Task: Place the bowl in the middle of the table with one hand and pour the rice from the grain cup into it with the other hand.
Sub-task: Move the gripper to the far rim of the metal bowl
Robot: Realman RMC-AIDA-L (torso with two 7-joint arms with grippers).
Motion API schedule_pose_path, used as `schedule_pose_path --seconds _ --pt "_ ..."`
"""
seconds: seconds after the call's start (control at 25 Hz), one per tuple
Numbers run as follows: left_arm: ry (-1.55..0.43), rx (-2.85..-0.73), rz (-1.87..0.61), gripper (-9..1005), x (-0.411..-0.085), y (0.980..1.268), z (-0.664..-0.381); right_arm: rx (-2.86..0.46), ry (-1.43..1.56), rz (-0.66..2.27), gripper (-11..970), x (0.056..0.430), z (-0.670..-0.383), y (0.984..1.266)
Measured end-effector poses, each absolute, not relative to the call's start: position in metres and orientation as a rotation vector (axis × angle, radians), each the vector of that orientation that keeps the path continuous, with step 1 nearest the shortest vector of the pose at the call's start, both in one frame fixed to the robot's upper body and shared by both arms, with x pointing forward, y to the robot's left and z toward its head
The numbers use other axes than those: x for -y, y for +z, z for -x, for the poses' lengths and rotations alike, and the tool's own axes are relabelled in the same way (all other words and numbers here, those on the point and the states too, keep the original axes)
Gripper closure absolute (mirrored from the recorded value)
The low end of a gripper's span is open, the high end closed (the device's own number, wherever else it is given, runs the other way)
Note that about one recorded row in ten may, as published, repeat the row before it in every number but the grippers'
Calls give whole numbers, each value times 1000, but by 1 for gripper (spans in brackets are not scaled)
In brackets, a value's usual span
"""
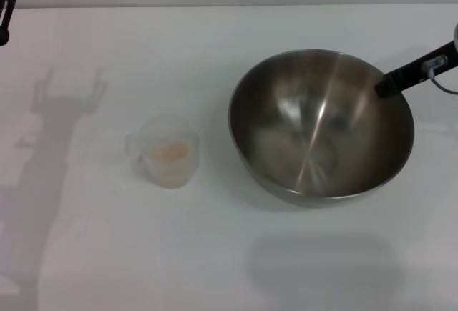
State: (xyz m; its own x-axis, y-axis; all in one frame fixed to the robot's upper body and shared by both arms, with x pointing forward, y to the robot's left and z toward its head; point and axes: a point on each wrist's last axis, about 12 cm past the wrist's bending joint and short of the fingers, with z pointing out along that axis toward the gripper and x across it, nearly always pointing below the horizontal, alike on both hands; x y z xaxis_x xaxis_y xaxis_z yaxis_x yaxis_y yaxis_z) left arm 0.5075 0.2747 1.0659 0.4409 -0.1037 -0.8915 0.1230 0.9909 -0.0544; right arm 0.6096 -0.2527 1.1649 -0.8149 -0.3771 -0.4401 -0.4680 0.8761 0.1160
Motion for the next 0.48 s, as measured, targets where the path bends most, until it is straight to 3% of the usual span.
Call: schedule_pose_path --seconds 0.04,0.48 --pt "-141 -1105 -19 134 -275 1066 -507 -2619 315 620 921 252 -609 1168" --pt "-143 -1104 -17 135 -274 1066 -507 -2457 396 633 936 247 -608 1193"
